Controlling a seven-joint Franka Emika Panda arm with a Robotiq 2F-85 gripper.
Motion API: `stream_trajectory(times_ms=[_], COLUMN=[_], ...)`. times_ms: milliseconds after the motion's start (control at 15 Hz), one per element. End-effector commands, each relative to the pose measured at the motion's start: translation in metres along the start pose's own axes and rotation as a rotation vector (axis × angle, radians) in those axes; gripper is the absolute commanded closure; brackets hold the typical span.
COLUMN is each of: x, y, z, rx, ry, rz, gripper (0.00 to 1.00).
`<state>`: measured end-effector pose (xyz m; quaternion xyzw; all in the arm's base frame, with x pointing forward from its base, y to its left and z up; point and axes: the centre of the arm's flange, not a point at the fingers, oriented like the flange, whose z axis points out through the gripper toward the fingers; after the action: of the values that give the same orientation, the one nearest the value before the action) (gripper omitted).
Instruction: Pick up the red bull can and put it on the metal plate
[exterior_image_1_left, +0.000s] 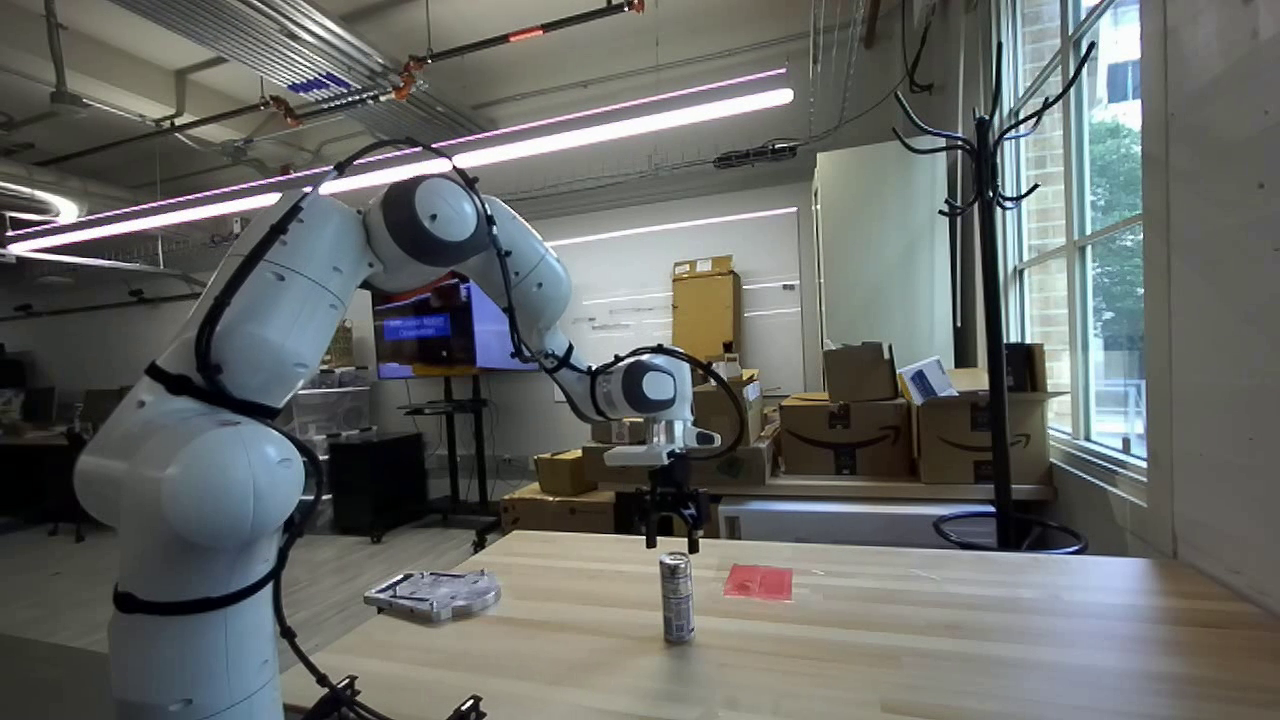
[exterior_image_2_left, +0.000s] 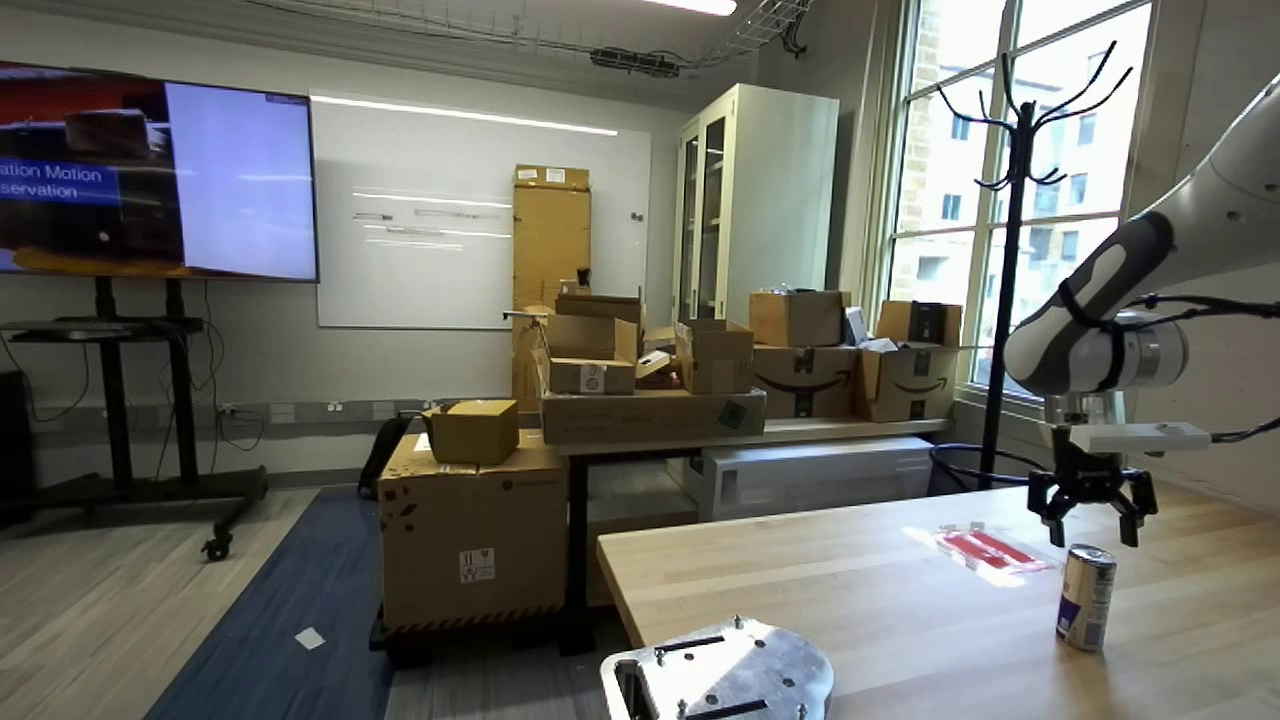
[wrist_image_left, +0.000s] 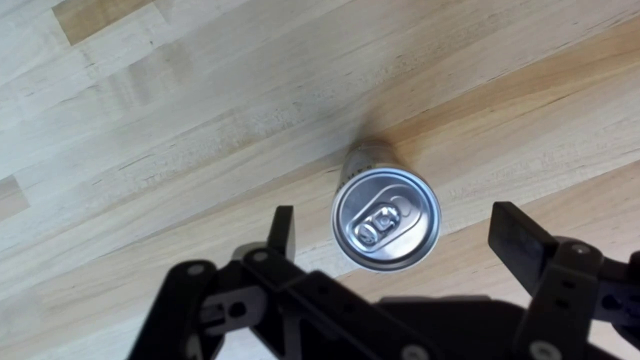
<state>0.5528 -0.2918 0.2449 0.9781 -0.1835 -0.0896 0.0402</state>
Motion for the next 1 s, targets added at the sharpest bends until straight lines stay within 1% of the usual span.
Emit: stream_trajectory(times_ms=[0, 533, 933], x=[0.019, 0.029, 0.017], y=[0.004, 0.008, 0.001], z=[0.009, 0.030, 0.022], rx=[0.020, 0.048, 0.050], ry=[-0.009, -0.021, -0.010], rz=[0.024, 0.043, 0.030], gripper=[0.00, 0.00, 0.00])
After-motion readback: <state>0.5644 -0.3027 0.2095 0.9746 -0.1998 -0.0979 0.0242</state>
